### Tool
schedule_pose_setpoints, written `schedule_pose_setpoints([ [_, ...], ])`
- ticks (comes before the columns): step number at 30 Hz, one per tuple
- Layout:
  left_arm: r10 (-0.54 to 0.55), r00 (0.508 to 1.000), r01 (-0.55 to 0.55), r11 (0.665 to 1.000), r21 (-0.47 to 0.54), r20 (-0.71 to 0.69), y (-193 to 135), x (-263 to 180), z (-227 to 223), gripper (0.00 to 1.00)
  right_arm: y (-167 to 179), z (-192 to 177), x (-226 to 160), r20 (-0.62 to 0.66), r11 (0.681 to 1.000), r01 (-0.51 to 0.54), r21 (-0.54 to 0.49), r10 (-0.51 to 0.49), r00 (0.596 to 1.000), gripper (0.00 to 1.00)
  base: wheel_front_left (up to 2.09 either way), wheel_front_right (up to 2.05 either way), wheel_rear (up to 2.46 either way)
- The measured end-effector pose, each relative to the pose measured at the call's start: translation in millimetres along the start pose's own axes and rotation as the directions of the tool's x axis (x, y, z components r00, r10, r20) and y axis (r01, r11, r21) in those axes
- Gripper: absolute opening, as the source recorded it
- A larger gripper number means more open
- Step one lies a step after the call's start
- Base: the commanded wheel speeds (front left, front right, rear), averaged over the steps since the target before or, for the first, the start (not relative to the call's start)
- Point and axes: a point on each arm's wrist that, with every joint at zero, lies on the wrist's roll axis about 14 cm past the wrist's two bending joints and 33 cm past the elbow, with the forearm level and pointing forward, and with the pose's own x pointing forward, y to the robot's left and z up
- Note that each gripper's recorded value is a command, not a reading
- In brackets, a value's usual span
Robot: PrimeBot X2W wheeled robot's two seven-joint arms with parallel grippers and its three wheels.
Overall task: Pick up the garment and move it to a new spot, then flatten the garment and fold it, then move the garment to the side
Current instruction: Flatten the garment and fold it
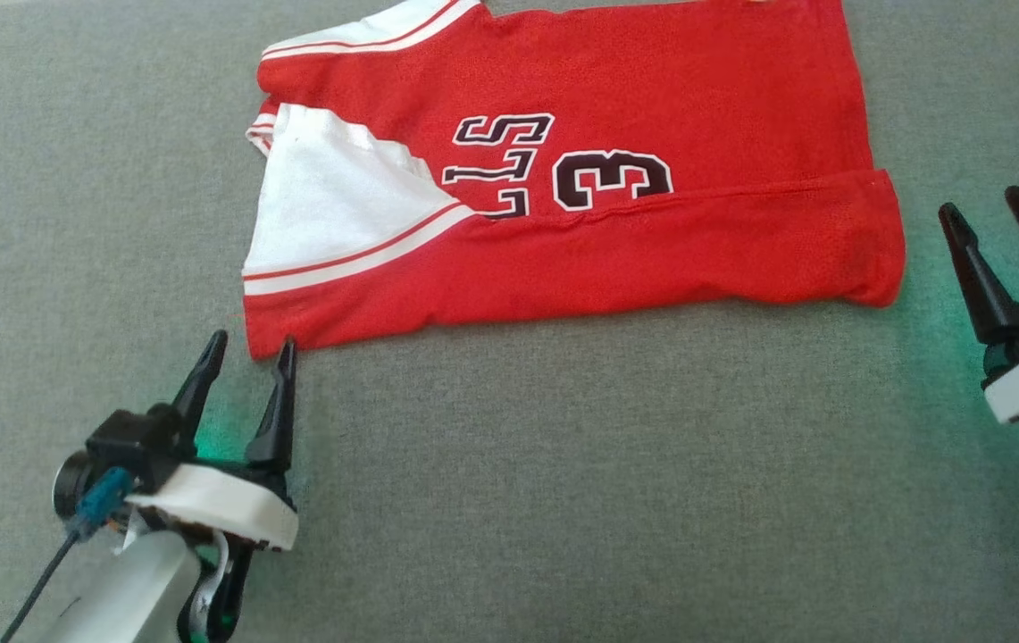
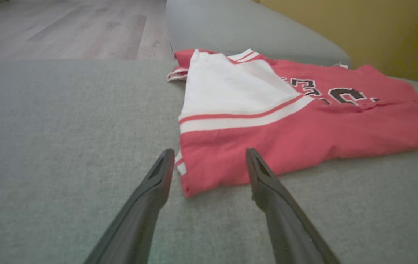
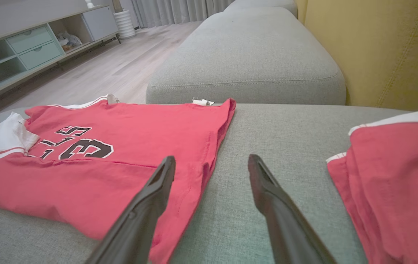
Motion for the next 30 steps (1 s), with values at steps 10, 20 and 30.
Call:
schedule_pose_setpoints([
  [10, 0.058, 0.997, -0.06, 0.998, -0.024, -0.052, 7.9, 11.0, -18.7, 1.0, -0.9, -14.6, 2.2, -0.024, 1.0, 0.017, 0.016, -0.016, 1.0, 1.0, 0.0, 0.0, 0.0],
  [20, 0.034, 0.998, -0.035, 0.999, -0.026, -0.061, 2.1, 15.1, -24.0, 0.0, 10.8, -26.0, 6.0, -0.046, 0.999, -0.002, 0.038, 0.004, 0.999, 1.0, 0.0, 0.0, 0.0],
  [30, 0.022, 1.0, -0.022, 1.0, -0.014, -0.018, 1.4, 11.4, -12.4, 0.0, 37.0, -69.7, -1.0, -0.172, 0.997, -0.041, 0.061, 0.051, 0.984, 0.44, 0.0, 0.0, 0.0],
])
